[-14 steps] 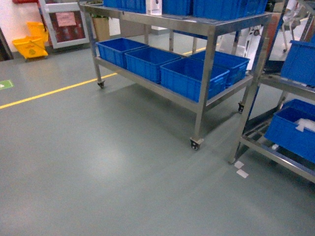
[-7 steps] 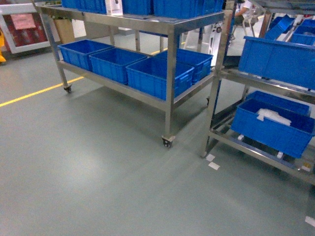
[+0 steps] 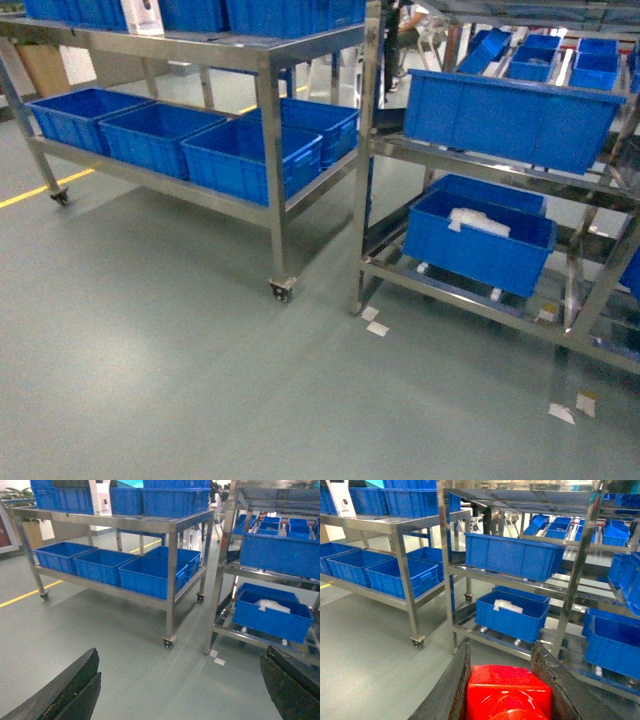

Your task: Pick red block from blue box to shelf

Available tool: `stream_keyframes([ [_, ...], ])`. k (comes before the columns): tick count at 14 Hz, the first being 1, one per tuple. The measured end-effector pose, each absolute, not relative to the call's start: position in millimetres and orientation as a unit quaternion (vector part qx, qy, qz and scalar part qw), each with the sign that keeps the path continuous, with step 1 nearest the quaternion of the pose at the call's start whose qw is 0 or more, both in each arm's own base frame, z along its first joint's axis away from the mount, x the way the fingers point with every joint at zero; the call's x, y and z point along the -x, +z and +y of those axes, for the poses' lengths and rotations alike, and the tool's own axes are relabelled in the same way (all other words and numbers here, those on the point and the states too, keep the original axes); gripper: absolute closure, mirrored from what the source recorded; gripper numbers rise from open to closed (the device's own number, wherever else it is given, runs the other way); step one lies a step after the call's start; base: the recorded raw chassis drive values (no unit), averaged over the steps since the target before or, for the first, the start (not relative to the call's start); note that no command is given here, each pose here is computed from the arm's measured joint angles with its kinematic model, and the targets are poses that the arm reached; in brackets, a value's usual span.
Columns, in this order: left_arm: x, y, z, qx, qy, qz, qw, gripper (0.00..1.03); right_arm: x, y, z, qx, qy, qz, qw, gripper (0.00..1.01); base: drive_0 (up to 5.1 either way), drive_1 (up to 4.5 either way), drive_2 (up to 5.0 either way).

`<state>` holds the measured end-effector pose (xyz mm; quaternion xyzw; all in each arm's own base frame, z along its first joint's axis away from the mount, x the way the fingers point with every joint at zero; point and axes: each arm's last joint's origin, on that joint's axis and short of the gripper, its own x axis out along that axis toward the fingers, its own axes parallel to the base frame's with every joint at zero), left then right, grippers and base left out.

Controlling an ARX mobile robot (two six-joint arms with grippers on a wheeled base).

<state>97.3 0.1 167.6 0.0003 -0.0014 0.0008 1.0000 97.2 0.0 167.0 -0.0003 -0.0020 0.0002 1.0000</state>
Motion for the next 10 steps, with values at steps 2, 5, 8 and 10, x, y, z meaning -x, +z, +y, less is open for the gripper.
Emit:
stream_keyframes([
  [2,-97.3,167.6,0.1,0.000,0.001,-0.001,1.000,0.05,-97.2,167.0,0.0,0.000,0.000,-0.002,1.000,0.72,-1.5,-1.48,-1.5],
  [5,-97.3,167.6,0.1,0.000,0.001,-0.001,1.000,0.05,-97.2,166.9,0.0,0.000,0.000,-0.002,1.000,0.72,-1.5,-1.55,-1.5],
  [8,-97.3,167.6,0.1,0.000,0.001,-0.001,1.000,0.05,-97.2,166.9,0.0,0.000,0.000,-0.002,1.000,0.72,-1.5,-1.55,-1.5],
  [10,-97.3,167.6,0.1,0.000,0.001,-0.001,1.000,0.05,-97.2,166.9,0.0,0.000,0.000,-0.002,1.000,0.72,-1.5,-1.55,-1.5],
])
